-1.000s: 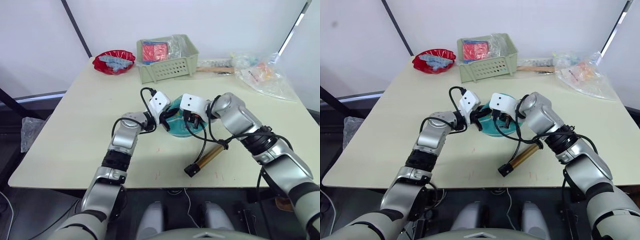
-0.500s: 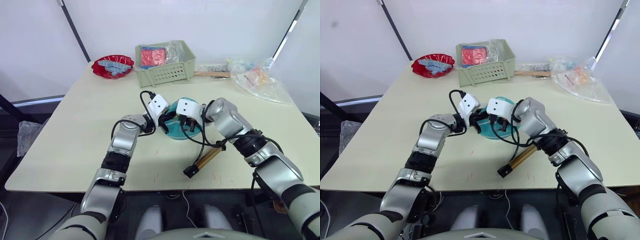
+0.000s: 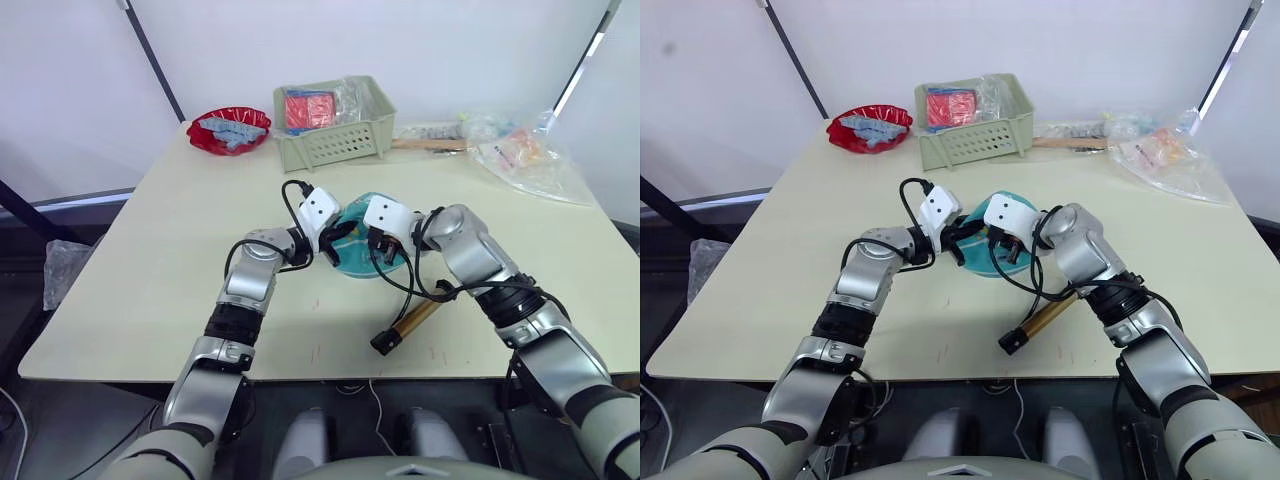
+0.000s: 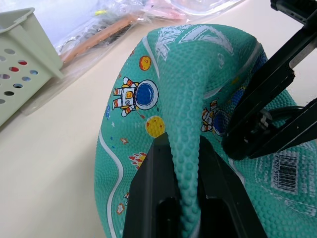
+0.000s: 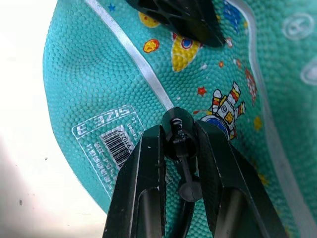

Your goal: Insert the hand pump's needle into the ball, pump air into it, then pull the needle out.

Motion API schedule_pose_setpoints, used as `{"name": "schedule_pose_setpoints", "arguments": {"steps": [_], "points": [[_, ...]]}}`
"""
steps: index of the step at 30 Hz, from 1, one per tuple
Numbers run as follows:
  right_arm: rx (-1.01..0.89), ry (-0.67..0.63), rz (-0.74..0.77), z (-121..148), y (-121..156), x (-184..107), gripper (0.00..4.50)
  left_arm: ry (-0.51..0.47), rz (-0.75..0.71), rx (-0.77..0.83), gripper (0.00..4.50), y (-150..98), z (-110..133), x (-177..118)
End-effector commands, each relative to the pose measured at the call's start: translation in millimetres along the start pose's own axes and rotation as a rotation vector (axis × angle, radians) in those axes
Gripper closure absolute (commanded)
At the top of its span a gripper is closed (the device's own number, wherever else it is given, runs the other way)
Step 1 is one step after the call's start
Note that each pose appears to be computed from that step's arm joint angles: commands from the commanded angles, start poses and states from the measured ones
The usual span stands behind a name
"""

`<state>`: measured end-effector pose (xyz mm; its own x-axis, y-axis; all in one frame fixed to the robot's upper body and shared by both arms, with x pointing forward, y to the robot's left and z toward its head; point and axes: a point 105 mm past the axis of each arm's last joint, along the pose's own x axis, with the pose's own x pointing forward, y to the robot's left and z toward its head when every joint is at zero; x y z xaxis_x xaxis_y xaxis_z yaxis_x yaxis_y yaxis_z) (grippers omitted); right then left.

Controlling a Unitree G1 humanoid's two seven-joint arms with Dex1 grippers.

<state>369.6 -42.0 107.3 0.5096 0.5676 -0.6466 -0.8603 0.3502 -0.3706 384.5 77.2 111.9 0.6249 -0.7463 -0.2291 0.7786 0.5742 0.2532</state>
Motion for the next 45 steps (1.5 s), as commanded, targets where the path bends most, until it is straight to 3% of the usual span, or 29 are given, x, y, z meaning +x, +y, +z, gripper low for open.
{"name": "schedule_pose_setpoints", "arguments": {"steps": [1,8,9,10,11,12,13,17,21,24,28,33,38,42,45], "points": [[0.087,0.031,0.017,-15,7,-4,4.17,0.029,-0.101,-0.025,4.50,-27,-10,13],[0.141,-0.075,-0.030,1,-1,-34,4.17,0.030,-0.105,-0.022,4.50,-27,-10,14],[0.137,-0.079,-0.027,1,-1,-38,3.37,0.030,-0.106,-0.021,4.50,-27,-10,15],[0.135,-0.084,-0.023,1,-1,-41,2.95,0.031,-0.107,-0.021,4.50,-27,-10,15],[0.135,-0.087,-0.022,1,-1,-43,2.88,0.032,-0.108,-0.019,4.50,-27,-11,15],[0.132,-0.098,-0.027,3,-3,-49,2.53,0.032,-0.111,-0.018,4.50,-27,-10,15],[0.133,-0.117,-0.036,5,-5,-56,1.79,0.033,-0.114,-0.014,4.50,-26,-10,15],[0.151,-0.159,-0.045,8,-8,-79,0.02,0.033,-0.118,-0.010,4.50,-26,-10,16],[0.161,-0.215,-0.056,6,-8,-100,0.02,0.032,-0.121,-0.010,4.50,-26,-10,16],[0.203,-0.382,-0.055,8,-2,-119,0.02,0.025,-0.129,-0.009,4.50,-27,-9,17],[0.260,-0.426,-0.116,-18,4,-129,0.02,0.016,-0.140,-0.015,4.50,-29,-8,17],[0.277,-0.613,-0.182,-31,18,-149,0.02,0.013,-0.142,-0.016,4.50,-30,-7,16],[0.405,-0.593,-0.199,-82,40,-170,0.02,0.014,-0.146,-0.012,4.50,-32,-7,15],[0.447,-0.593,-0.305,-123,50,-199,0.02,0.015,-0.147,-0.007,4.50,-31,-6,14],[0.447,-0.600,-0.339,-139,62,-216,0.02,0.018,-0.143,-0.007,4.50,-28,-6,15]]}}
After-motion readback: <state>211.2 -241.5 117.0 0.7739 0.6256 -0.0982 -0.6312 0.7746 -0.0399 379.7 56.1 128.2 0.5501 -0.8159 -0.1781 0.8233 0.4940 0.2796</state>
